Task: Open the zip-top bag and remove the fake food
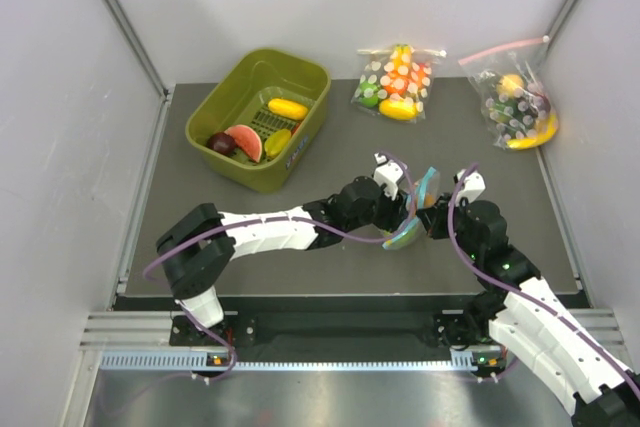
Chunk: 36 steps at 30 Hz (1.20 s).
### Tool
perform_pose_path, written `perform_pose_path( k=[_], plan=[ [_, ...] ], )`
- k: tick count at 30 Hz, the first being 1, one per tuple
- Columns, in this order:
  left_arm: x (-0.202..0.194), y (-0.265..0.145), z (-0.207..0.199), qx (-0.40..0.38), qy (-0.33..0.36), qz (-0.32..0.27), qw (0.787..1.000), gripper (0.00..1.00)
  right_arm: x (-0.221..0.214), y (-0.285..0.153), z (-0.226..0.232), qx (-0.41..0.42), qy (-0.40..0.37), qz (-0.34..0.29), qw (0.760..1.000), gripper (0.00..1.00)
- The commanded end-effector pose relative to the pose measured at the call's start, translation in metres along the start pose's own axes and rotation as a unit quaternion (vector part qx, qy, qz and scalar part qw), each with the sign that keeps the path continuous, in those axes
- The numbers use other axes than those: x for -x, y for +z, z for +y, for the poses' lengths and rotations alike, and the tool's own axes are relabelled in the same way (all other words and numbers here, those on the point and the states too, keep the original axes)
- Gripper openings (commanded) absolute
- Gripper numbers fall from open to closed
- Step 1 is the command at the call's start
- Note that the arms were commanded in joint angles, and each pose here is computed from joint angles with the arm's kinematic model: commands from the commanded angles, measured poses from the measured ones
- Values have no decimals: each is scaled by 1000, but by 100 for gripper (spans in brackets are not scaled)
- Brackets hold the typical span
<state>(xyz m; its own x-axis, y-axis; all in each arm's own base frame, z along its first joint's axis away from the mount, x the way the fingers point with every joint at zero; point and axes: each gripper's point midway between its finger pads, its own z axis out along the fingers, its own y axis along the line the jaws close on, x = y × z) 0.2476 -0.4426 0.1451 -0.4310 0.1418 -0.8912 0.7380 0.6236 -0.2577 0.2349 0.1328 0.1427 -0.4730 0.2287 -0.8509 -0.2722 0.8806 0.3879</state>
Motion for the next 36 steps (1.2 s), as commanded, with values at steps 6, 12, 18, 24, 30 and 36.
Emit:
perform_pose_path(
  k=[6, 12, 18, 24, 30, 36],
  plan=[
    [21, 11, 7, 4, -9, -20, 1000, 0, 15, -3, 6, 6, -16, -19, 1000, 0],
    [47, -18, 50, 47, -39, -60, 996, 0, 24, -6, -9, -41, -29, -30, 998, 0],
    [47, -45, 79, 103, -41, -76, 991, 0, 33, -7, -14, -59, -35, -38, 997, 0],
    [25, -59, 92, 126, -47, -71, 988, 0, 25, 1, -14, -54, -32, -31, 998, 0],
    [24, -56, 75, 73, -20, -72, 995, 28, 30, 11, -1, -19, -30, -44, 998, 0],
    [89, -80, 53, 43, 19, -146, 988, 55, 35, 16, 9, 4, -31, -45, 999, 0]
  ],
)
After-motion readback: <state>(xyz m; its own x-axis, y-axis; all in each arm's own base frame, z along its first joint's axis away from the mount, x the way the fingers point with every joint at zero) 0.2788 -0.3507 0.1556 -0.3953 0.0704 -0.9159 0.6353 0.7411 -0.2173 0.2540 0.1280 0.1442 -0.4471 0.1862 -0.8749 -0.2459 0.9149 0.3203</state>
